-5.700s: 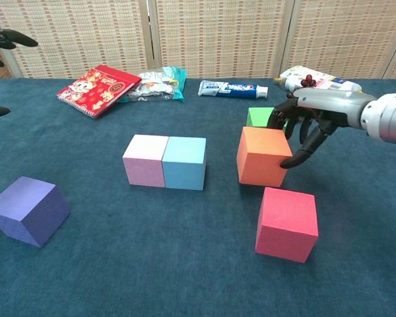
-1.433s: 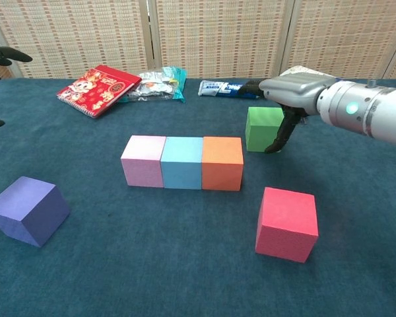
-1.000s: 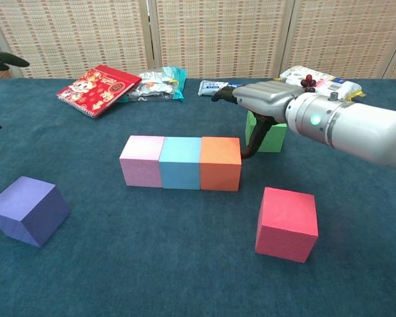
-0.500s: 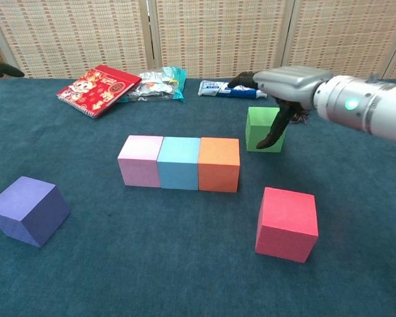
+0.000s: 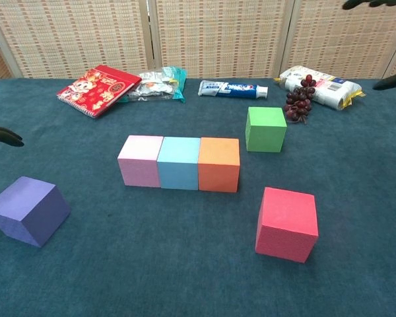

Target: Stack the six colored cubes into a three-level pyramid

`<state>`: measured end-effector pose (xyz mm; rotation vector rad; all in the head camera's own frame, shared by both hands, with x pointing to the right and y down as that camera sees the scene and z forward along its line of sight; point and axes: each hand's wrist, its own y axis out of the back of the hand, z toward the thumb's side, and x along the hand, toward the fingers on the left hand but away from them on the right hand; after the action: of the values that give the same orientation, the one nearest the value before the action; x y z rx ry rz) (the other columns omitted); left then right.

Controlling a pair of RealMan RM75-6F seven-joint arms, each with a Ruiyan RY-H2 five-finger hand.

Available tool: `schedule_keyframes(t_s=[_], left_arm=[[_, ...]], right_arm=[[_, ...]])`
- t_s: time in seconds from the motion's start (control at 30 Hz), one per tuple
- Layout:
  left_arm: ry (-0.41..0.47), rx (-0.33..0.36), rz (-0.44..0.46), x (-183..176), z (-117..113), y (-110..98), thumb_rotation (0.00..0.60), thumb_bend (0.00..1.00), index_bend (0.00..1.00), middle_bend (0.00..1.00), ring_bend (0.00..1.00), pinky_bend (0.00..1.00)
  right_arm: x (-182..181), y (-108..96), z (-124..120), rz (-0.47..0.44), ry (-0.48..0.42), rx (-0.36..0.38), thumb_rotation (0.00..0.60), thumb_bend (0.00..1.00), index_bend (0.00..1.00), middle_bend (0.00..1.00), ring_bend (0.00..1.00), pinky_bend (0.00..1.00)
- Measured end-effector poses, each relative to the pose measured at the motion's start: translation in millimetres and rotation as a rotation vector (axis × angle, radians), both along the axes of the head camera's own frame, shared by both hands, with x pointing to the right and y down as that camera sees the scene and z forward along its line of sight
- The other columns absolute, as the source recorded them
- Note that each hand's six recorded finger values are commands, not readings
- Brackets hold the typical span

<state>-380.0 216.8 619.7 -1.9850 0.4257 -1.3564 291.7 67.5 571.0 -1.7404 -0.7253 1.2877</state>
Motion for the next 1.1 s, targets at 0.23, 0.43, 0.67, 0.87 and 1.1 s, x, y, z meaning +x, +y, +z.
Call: schedule_keyframes(t_s=[0.23,0.43,0.67,0.87,1.1], left_arm=[[-0.026,-0.014,0.053,11.2,13.1,14.5,0.6,0.33,0.08,0.01,0.0,0.14],[-0.032,-0.016,0.069,16.0,28.8,11.2,0.6,0.33,0.07,0.0,0.0,0.14],[-0.025,-0.038,0.063,21.2,43.7,5.1,0.6,0.33,0.1,0.04,0.01,0.17],[0.009,-0.046,0.047,27.8,48.6,4.3,0.6,0.33,0.26,0.29,0.23,0.23],[0.099,-0.066,-0.039,32.1,45.2,-6.1,0.6,0.33,0.46,0.54,0.44,0.28]], right_arm=[[39.1,27.9,-9.2,0.049,-0.012,-0.003,0.6,0.16,0.0,0.0,0.0,0.0],[51.1,38.6,-6.0,0.064,-0.013,-0.008,0.6,0.16,0.0,0.0,0.0,0.0],[54.1,44.5,-3.6,0.073,-0.024,-0.003,0.6,0.16,0.0,0.0,0.0,0.0],[60.1,48.4,2.4,0.09,-0.019,-0.014,0.6,0.16,0.0,0.0,0.0,0.0],[66.7,51.0,3.7,0.111,-0.026,-0.013,0.6,0.16,0.0,0.0,0.0,0.0]])
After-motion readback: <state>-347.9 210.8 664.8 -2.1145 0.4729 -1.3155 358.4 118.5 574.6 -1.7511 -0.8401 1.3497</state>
